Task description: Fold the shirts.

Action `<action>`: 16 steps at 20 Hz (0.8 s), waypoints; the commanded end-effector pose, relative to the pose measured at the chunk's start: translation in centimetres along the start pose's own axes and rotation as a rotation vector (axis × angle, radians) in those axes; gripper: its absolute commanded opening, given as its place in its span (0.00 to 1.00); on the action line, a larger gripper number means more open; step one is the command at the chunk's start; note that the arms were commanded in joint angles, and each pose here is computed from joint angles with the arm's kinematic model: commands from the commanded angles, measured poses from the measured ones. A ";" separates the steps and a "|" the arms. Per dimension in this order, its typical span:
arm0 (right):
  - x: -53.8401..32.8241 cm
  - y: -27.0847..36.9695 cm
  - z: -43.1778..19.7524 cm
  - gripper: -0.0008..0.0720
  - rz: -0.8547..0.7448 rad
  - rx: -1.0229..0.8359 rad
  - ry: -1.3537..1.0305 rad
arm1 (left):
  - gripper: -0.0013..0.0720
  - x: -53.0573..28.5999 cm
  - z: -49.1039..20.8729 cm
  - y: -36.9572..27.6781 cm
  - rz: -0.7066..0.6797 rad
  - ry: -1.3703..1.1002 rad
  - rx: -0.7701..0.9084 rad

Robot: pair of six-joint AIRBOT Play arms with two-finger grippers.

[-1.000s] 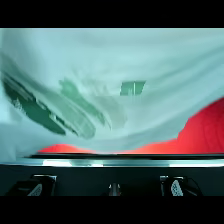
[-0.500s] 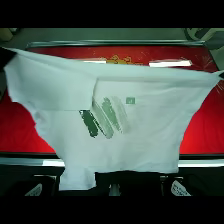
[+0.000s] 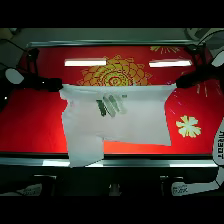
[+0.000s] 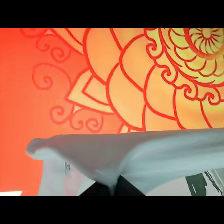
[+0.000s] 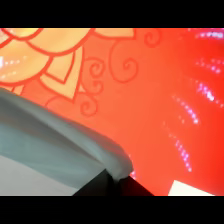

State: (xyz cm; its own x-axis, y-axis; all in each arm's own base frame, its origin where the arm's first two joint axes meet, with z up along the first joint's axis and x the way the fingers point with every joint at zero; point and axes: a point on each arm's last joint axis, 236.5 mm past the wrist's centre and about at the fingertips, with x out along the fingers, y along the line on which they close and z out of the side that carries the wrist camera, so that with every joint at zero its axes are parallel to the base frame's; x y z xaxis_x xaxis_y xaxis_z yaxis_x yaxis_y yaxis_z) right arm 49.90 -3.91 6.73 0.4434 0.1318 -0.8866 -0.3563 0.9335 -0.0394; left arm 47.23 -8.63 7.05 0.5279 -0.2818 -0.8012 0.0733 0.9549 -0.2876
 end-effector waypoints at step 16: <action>9.1 -3.1 3.4 0.04 -0.025 0.028 -0.157 | 0.05 9.1 4.8 3.4 0.035 -0.044 0.057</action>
State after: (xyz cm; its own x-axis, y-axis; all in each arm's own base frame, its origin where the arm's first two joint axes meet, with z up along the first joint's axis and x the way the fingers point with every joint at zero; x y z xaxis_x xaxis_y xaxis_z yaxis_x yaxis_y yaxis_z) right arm 59.20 -4.15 0.16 0.6222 0.1501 -0.7683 -0.2874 0.9567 -0.0459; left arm 57.74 -7.98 0.19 0.6155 -0.2348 -0.7524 -0.0086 0.9526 -0.3043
